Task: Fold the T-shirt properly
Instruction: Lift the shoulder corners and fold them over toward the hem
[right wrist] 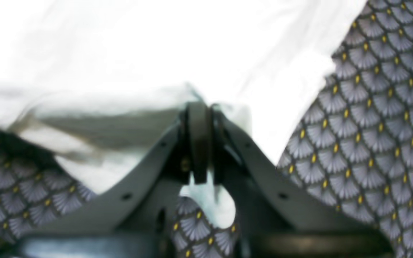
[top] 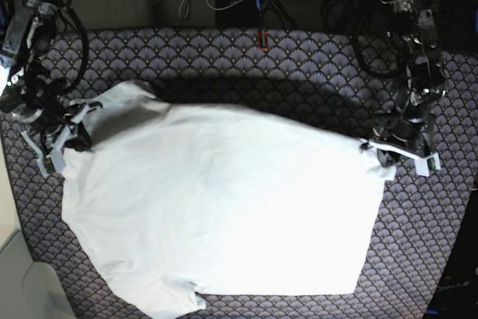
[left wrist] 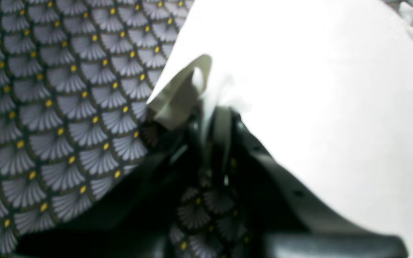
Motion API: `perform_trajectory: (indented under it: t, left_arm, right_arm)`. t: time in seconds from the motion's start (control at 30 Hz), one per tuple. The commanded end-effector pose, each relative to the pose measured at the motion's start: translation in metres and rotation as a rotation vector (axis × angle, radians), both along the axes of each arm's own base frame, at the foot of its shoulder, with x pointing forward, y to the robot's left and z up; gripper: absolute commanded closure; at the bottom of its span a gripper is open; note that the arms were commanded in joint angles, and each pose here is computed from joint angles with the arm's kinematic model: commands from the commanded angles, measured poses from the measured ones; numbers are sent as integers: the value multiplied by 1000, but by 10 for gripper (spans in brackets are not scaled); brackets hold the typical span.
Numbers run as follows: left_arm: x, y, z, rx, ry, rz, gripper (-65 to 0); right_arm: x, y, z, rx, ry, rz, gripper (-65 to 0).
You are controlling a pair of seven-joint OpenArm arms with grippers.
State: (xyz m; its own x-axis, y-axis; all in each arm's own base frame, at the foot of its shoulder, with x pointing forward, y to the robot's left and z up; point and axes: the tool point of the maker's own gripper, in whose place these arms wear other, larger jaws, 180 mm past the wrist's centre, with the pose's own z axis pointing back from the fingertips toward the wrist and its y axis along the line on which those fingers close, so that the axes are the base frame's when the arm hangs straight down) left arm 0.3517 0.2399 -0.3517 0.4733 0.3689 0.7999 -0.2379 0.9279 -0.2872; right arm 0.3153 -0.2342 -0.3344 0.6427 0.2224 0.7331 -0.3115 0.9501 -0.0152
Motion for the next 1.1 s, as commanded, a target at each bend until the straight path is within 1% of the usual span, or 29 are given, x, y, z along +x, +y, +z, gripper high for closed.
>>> perform_trajectory:
  t: [0.0, 0.07, 0.17, 0.33, 0.4, 0.47, 0.57, 0.63, 0.7, 0.8, 1.07]
  left_arm:
    - [11, 5, 13, 10, -44, 6, -6]
    - [17, 8, 7, 3, -30, 15, -6]
    - [28, 10, 3, -15, -21, 26, -6]
    - [46, 10, 7, -31, -29, 30, -6]
    - [55, 12, 7, -43, -28, 37, -6]
    - [64, 13, 8, -55, -28, 45, -6]
    - [78, 17, 10, -66, -31, 55, -6]
    - [92, 18, 19, -75, -45, 58, -6]
    - [102, 19, 23, -86, -49, 63, -6]
    - [113, 20, 26, -100, -50, 69, -6]
    - [138, 16, 40, -134, -64, 68, -6]
  right_arm:
    - [16, 0, 17, 3, -60, 17, 0]
    - [30, 3, 18, 16, -61, 31, 0]
    - [49, -2, 21, 15, -56, 39, 0]
    - [84, -7, 32, 32, -81, 51, 0]
    - [97, -12, 34, 18, -82, 44, 0]
    - [107, -17, 35, -21, -82, 33, 0]
    - [120, -12, 31, -53, -81, 40, 0]
    - [128, -12, 31, -71, -88, 41, 0]
    - [136, -6, 29, -68, -92, 47, 0]
    - [144, -6, 27, -72, -95, 43, 0]
    - [164, -16, 32, -99, -118, 25, 0]
